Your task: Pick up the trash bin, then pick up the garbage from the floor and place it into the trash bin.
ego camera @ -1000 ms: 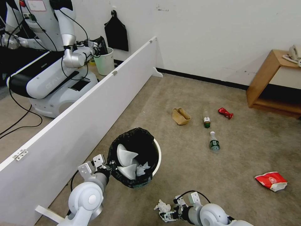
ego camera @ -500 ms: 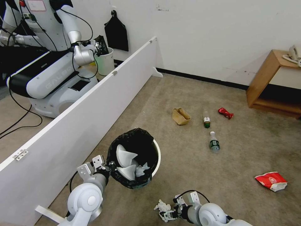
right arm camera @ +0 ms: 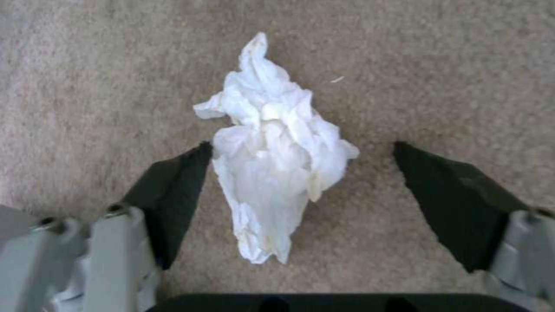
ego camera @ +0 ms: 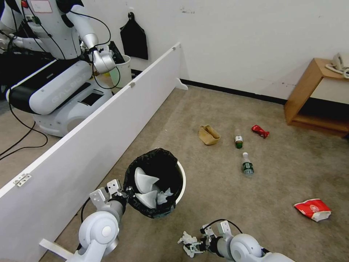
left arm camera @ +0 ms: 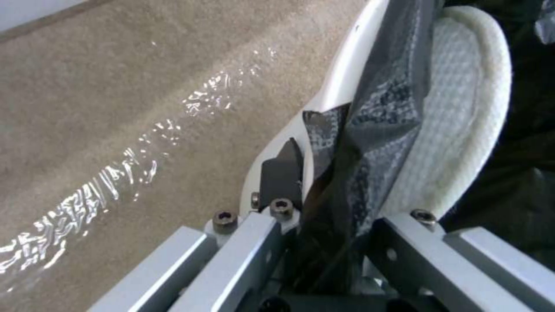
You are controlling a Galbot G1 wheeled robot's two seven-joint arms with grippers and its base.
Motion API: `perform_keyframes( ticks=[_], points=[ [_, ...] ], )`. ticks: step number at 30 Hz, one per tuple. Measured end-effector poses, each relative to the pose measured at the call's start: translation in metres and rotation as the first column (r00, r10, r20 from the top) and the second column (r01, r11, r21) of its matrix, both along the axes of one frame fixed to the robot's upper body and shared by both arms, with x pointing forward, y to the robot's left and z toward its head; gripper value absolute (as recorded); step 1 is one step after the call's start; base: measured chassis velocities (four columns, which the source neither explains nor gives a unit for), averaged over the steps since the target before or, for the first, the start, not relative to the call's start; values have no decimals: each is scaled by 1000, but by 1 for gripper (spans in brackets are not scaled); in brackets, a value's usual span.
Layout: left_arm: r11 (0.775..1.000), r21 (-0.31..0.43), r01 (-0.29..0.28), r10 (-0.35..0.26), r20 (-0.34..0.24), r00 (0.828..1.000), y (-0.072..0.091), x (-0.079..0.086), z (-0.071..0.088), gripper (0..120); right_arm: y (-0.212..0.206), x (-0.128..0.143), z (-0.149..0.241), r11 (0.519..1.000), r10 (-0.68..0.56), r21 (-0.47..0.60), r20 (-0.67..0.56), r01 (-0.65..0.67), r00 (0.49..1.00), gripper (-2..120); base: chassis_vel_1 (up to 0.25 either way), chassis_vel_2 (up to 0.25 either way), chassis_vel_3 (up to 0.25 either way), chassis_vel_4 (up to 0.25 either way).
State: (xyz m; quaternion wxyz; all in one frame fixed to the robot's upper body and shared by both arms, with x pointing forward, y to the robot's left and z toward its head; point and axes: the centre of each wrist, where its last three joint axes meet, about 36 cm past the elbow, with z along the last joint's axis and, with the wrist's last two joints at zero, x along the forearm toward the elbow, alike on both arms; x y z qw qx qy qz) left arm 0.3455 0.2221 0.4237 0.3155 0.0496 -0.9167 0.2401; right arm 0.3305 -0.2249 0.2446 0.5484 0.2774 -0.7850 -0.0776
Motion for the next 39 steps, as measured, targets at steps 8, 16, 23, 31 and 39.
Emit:
perform_keyframes(
  ticks=[8, 16, 23, 31, 39],
  points=[
    [1000, -3, -2, 2, -4, 1000, 0, 1, -2, 2, 0, 6, -6, 1000, -6, 0, -3, 6, 1000, 54, 0, 0, 0, 0],
    [1000, -4, -1, 1, -3, 1000, 0, 2, -2, 2, -1, 8, -12, 1000, -21, -16, -8, 20, 1000, 26, 0, 0, 0, 0],
    [1000, -4, 1, -1, 0, 1000, -1, 4, -2, 2, 4, 5, -14, 1000, -20, -3, -27, 19, 999, 1, 7, 15, 7, 0],
    [1000, -4, 2, -2, -1, 1000, 0, 4, -3, 2, 11, 7, -15, 1000, -13, 8, -32, 14, 999, 0, 0, 0, 0, 0],
    [1000, -4, 3, -3, 0, 1000, 0, 4, -3, 2, 13, 7, -13, 1000, -14, 8, -32, 14, 999, 0, 0, 0, 0, 0]
  ],
)
